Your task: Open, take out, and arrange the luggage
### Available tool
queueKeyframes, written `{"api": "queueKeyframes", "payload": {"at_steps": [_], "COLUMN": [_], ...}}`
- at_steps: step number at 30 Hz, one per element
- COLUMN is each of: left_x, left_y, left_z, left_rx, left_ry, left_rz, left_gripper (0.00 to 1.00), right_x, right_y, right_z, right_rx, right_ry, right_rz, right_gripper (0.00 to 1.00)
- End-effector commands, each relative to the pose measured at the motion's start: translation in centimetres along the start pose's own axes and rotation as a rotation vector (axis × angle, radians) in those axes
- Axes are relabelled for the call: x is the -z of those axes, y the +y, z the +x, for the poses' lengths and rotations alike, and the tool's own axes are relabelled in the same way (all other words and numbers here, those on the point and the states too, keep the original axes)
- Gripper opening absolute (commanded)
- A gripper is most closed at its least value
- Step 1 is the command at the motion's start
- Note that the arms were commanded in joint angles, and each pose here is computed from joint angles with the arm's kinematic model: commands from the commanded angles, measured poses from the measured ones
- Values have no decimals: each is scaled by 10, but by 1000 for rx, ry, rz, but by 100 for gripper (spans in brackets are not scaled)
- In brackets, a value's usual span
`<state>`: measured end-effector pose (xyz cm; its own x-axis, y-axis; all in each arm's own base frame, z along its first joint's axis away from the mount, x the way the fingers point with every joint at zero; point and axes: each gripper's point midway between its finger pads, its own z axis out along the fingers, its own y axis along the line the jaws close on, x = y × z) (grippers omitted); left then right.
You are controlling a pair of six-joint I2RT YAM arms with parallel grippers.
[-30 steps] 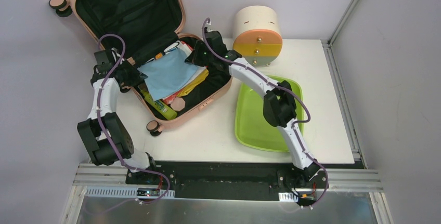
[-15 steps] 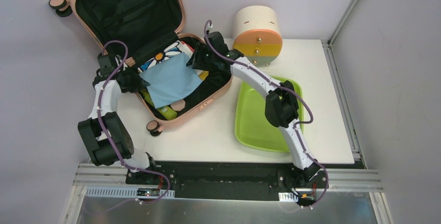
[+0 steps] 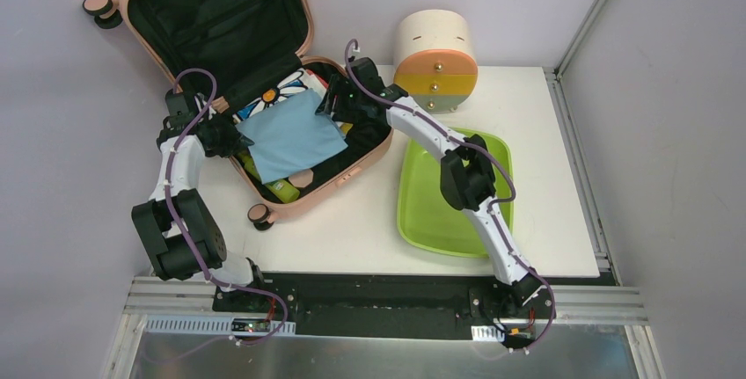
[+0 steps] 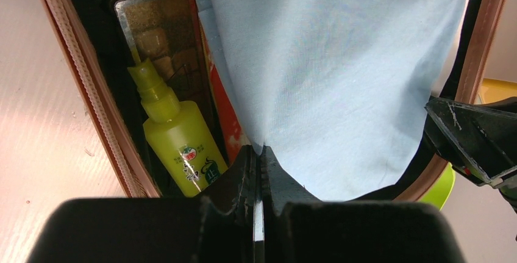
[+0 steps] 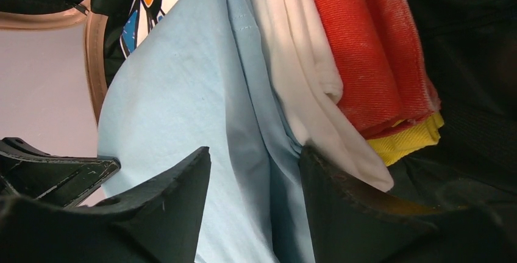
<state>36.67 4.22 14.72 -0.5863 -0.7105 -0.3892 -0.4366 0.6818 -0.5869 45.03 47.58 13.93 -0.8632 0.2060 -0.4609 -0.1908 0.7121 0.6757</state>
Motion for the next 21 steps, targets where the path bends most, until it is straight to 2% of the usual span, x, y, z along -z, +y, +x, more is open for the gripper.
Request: {"api": "queueKeyframes", "payload": {"at_steps": [1, 7, 8, 9, 12, 17, 21], "left_x": [3, 1, 0, 1, 1, 2, 1], "left_y": [-4, -2, 11, -2, -2, -2, -2], "left_z": [-4, -3, -11, -4, -4, -4, -3], "left_rx": [-36, -36, -36, -37, -37, -40, -36], "left_ry": [-4, 0, -43, -3, -2, -6, -1], "left_rz": [14, 7, -70, 4, 6, 5, 4], "left_gripper": [0, 0, 0, 0, 0, 0, 0], "right_x": [7, 12, 16, 20, 29, 25, 17], "right_y": [16, 33, 36, 40, 48, 41, 33], "right_z": [-18, -24, -27, -32, -41, -43, -35], "right_rx": [36, 88, 97, 111, 142, 162, 146], "right_ry": [-44, -59, -70, -85, -126, -134, -107], "right_rz": [-41, -104, -110, -118, -133, -117, -101], "right_gripper": [60, 61, 60, 59, 58, 63, 64]}}
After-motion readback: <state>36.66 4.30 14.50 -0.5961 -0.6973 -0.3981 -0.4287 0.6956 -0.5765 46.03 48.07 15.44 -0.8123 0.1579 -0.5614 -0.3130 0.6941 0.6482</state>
